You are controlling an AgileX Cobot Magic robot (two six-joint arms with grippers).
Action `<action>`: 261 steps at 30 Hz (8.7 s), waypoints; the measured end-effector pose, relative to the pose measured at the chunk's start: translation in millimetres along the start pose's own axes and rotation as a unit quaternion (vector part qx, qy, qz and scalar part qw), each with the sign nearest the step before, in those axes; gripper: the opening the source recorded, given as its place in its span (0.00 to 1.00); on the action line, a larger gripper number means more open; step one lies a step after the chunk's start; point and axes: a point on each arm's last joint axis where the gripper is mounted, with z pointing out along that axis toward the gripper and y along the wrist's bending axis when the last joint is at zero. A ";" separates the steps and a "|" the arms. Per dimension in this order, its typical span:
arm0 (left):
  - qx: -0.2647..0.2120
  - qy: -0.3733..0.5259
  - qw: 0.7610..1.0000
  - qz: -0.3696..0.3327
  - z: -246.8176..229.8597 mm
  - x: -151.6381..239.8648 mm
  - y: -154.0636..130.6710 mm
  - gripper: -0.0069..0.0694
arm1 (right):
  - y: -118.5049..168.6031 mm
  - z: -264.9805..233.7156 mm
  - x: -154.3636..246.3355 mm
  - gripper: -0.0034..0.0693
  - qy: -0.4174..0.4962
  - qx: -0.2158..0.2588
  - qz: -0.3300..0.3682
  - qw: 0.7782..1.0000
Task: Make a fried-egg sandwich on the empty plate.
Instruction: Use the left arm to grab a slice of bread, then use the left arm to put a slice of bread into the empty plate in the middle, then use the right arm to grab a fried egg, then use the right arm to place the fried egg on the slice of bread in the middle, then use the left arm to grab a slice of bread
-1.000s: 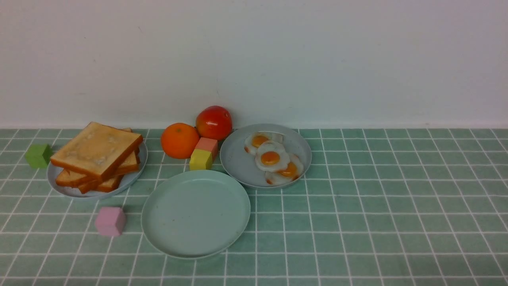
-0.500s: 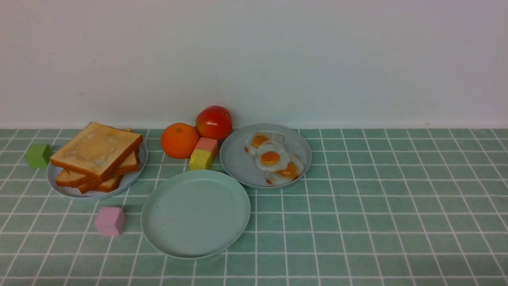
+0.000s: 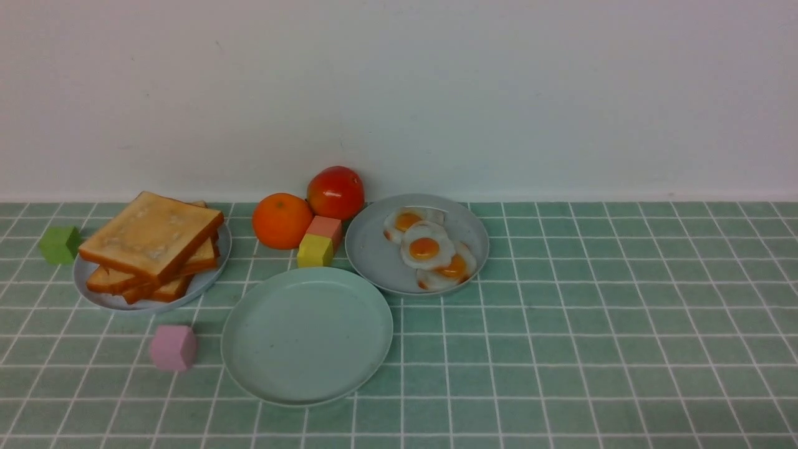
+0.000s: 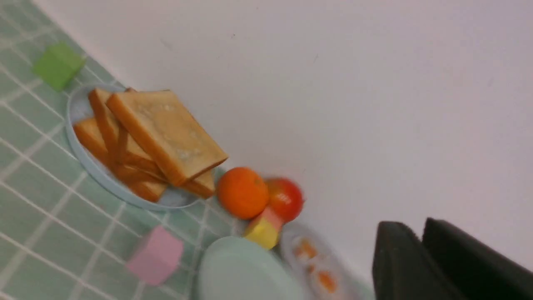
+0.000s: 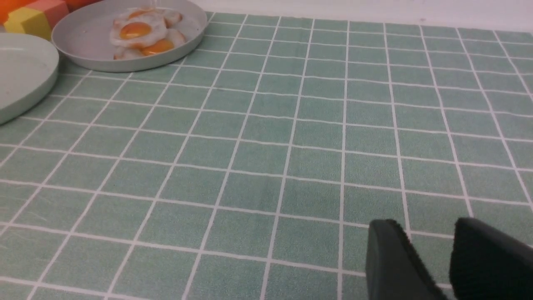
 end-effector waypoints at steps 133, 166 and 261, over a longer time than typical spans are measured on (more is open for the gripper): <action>0.069 0.405 0.811 0.417 204.5 30.3 -187.6 0.28 | 62.4 113.3 -231.0 0.48 0.225 -0.223 0.004 0.948; 0.203 0.203 0.924 0.251 53.1 -11.1 -103.4 0.07 | 111.2 466.3 -142.3 0.53 0.360 -0.261 0.044 0.895; 0.016 0.454 0.798 0.396 122.3 52.6 -90.8 0.07 | 133.1 181.2 -316.8 0.03 0.319 -0.222 -0.071 0.918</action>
